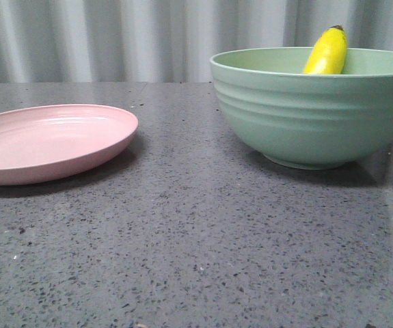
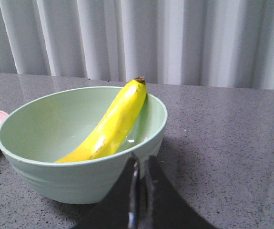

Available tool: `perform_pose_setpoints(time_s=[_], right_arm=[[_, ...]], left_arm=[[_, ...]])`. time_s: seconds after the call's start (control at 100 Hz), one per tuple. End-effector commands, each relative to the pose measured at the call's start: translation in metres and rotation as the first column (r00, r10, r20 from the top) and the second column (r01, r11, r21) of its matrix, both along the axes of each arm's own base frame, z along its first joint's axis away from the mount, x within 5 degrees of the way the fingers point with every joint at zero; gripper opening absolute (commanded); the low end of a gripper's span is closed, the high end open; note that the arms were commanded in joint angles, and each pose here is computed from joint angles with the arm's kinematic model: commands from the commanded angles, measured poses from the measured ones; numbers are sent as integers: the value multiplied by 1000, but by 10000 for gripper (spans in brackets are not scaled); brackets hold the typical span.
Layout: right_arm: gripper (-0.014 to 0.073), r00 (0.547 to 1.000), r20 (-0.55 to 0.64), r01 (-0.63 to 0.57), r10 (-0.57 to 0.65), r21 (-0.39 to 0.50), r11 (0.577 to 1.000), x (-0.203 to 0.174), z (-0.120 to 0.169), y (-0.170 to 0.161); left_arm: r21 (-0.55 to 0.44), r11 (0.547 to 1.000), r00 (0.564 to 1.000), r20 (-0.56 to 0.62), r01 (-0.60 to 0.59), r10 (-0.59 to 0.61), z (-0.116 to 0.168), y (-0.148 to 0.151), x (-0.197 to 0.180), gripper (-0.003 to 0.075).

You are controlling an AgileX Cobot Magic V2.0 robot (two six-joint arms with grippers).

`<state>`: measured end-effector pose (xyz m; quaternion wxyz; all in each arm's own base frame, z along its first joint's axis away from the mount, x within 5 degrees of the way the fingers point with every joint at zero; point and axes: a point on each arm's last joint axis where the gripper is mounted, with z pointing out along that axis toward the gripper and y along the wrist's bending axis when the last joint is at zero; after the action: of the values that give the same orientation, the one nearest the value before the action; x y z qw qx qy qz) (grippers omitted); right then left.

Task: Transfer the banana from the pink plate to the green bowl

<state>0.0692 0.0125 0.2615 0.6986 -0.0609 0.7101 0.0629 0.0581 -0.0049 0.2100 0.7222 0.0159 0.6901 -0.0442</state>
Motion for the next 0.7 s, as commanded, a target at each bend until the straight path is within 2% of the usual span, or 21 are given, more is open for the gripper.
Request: perform_pose_setpoints(time_s=[0.0,0.14,0.24,0.69], right_arm=[[-64,994,106,10,-10,-1,1000,0,16,-1],[-64,994,106,10,-10,-1,1000,0,16,-1],[-64,995,104,10,-10,-1,1000,0,16,-1],[-64,994,106,10,-10,-1,1000,0,16,-1]], left_arm=[[-15,1000,999,-51,-14,14,-8,1,-3,-20],[14,1000,980,-199,-18,21,-23,1,-5,-20],[42,999,981,-192,-21,29,-22,2,-5,-20],[40,999,981,-194,-21,28,-22,2,-5,-20]])
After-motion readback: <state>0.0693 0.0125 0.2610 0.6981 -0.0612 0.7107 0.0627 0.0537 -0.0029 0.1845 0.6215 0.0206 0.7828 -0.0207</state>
